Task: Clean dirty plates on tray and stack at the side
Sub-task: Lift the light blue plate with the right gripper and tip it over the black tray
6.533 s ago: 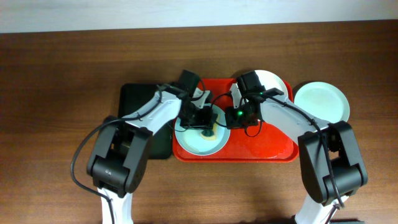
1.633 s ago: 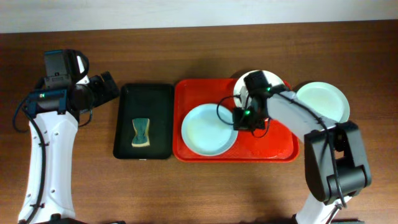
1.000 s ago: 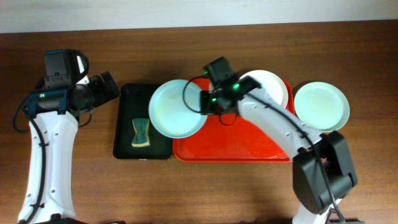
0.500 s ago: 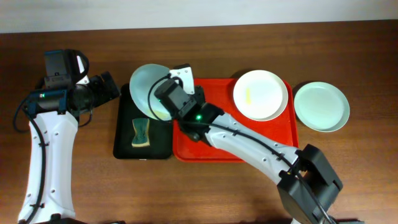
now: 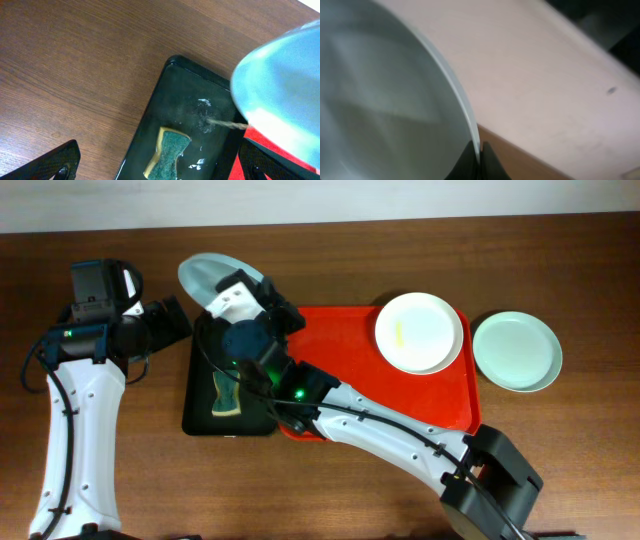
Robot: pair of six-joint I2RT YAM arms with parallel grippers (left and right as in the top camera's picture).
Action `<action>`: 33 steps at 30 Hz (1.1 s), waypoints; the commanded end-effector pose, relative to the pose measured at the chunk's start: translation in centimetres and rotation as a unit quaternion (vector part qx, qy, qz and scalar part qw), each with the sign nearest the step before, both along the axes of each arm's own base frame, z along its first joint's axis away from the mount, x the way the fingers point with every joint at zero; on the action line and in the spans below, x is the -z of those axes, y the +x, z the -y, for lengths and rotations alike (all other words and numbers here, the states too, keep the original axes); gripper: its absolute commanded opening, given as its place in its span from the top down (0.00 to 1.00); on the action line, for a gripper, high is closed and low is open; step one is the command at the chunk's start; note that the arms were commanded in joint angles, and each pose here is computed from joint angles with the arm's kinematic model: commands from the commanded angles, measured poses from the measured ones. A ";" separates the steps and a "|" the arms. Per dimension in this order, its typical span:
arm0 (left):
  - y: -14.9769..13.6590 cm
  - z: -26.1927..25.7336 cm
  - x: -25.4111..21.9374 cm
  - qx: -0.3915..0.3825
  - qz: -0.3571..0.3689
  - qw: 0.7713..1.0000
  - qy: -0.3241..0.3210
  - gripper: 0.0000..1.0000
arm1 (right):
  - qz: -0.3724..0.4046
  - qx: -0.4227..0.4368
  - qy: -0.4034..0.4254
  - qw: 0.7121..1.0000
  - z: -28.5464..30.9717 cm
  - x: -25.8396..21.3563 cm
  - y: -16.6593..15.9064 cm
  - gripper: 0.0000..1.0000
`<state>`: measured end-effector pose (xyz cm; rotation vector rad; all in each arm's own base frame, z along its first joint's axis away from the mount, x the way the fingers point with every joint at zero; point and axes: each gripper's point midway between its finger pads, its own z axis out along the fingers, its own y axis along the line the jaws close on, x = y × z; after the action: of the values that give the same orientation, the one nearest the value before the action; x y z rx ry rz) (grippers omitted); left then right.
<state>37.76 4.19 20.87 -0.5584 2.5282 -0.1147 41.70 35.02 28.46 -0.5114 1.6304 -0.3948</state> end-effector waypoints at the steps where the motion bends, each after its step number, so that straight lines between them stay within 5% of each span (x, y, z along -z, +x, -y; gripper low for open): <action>1: 0.1 -0.1 -0.2 -0.005 0.002 1.000 -0.004 0.01 | 0.051 0.016 -0.062 0.997 0.7 -4.3 -0.6 0.96; 33: 0.2 -0.1 -0.2 -0.005 0.002 1.000 -0.004 0.01 | 0.103 0.011 -0.054 0.993 -0.1 -7.4 -1.6 0.96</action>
<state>37.77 4.19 20.88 -0.5585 2.5278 -0.1142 40.65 35.81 33.76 -0.5701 1.4314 -0.5506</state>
